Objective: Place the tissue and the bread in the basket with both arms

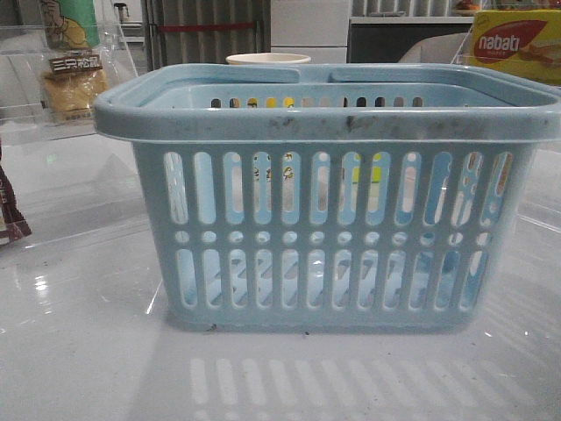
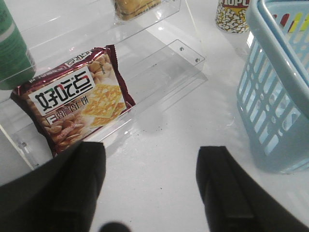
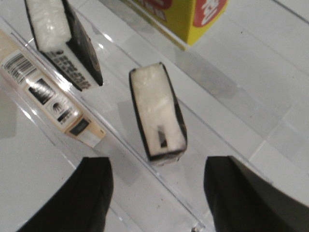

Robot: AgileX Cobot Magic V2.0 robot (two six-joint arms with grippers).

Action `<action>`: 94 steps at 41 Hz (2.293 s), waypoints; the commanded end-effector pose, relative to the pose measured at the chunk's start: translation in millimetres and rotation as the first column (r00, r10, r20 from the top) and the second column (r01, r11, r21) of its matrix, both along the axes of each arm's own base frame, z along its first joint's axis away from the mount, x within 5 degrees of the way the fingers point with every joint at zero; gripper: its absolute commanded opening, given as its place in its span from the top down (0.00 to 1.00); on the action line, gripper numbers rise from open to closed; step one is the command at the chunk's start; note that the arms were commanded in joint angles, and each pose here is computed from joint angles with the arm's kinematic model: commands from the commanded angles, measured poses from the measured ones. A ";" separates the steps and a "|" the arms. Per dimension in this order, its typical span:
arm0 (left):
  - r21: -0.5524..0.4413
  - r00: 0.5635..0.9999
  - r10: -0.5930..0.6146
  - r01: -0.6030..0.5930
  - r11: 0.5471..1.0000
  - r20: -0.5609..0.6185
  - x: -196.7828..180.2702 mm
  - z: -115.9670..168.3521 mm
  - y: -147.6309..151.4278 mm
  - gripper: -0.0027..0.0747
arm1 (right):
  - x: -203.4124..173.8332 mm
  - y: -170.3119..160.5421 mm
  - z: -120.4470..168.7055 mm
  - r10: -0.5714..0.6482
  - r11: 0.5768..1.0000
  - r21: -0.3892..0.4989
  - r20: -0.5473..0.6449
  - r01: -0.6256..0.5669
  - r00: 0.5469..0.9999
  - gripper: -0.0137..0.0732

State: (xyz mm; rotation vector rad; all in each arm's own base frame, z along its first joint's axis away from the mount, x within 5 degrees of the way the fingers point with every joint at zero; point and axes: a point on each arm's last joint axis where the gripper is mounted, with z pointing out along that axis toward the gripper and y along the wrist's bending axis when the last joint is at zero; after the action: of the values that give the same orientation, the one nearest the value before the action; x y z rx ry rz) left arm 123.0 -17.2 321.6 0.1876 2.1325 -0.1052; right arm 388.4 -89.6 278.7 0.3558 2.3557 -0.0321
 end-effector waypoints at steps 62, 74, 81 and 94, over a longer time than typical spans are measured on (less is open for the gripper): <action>-0.036 0.995 0.008 -0.005 0.999 0.098 4.2 15.4 -1.4 0.35 | -132.3 151.0 166.0 0.445 0.887 -0.015 0.294 -0.461 0.846 0.57; -0.036 0.995 0.008 -0.005 0.999 0.098 4.2 15.4 -1.4 0.35 | -115.3 211.4 122.9 0.605 0.787 0.022 0.169 -0.617 0.778 0.57; -0.037 0.994 0.009 -0.006 0.999 0.105 4.5 16.0 -1.3 0.35 | -89.5 226.4 90.5 0.618 0.781 0.045 0.085 -0.622 0.782 0.56; -0.038 0.993 0.012 -0.008 0.999 0.121 5.1 17.3 -1.2 0.35 | -63.9 236.7 55.8 0.614 0.787 0.062 0.017 -0.614 0.789 0.22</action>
State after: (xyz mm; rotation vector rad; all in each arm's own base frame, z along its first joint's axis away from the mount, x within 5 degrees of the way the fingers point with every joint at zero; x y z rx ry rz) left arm 123.9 -17.2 323.1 0.1831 2.1136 -0.1058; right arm 325.0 147.9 309.3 -0.4118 2.4965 0.3371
